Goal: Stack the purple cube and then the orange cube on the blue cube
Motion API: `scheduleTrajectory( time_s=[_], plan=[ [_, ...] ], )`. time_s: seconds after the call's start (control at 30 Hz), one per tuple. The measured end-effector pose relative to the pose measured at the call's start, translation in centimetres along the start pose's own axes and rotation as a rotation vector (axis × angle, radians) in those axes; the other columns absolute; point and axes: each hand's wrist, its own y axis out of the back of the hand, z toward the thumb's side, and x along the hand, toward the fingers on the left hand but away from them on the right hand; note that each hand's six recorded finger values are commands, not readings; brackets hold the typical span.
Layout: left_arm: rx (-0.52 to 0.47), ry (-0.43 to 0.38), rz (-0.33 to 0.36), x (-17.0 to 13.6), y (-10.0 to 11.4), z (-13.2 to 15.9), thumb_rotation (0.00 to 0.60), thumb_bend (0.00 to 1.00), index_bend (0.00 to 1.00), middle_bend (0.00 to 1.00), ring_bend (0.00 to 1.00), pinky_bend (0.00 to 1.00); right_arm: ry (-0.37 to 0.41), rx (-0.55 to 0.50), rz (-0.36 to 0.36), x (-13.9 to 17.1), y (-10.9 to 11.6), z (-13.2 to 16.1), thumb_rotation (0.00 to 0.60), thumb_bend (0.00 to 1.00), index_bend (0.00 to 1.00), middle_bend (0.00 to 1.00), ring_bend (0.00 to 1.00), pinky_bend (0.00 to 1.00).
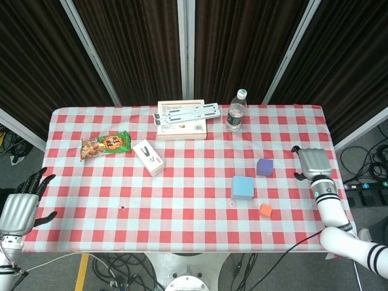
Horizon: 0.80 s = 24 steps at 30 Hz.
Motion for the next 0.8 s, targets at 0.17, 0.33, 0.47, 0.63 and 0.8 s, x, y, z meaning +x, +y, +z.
scheduleTrajectory(
  time_s=[0.17, 0.33, 0.47, 0.63, 0.8],
  plan=[
    [0.002, 0.003, -0.009, -0.1, -0.2, -0.3, 0.600, 0.05, 0.21, 0.14, 0.13, 0.27, 0.003, -0.006, 0.038, -1.4, -1.3, 2.5, 0.600, 0.15, 0.27, 1.00, 1.00, 1.00],
    [0.000, 0.008, -0.010, -0.1, -0.1, -0.5, 0.600, 0.05, 0.21, 0.14, 0.13, 0.27, 0.010, 0.007, 0.053, -2.0, -1.9, 4.0, 0.600, 0.15, 0.27, 1.00, 1.00, 1.00],
    [0.001, 0.006, -0.012, -0.1, -0.1, -0.5, 0.600, 0.05, 0.21, 0.14, 0.13, 0.27, 0.013, 0.013, 0.060, -2.3, -2.1, 4.7, 0.600, 0.15, 0.27, 1.00, 1.00, 1.00],
    [-0.002, -0.001, -0.011, -0.1, -0.1, -0.4, 0.600, 0.05, 0.21, 0.14, 0.13, 0.27, 0.020, 0.010, 0.061, -2.4, -2.5, 6.0, 0.600, 0.15, 0.27, 1.00, 1.00, 1.00],
    [0.004, -0.008, -0.012, -0.2, -0.1, -0.4, 0.600, 0.05, 0.25, 0.14, 0.13, 0.27, 0.018, 0.010, 0.058, -2.6, -2.6, 7.1, 0.600, 0.15, 0.27, 1.00, 1.00, 1.00]
  ],
)
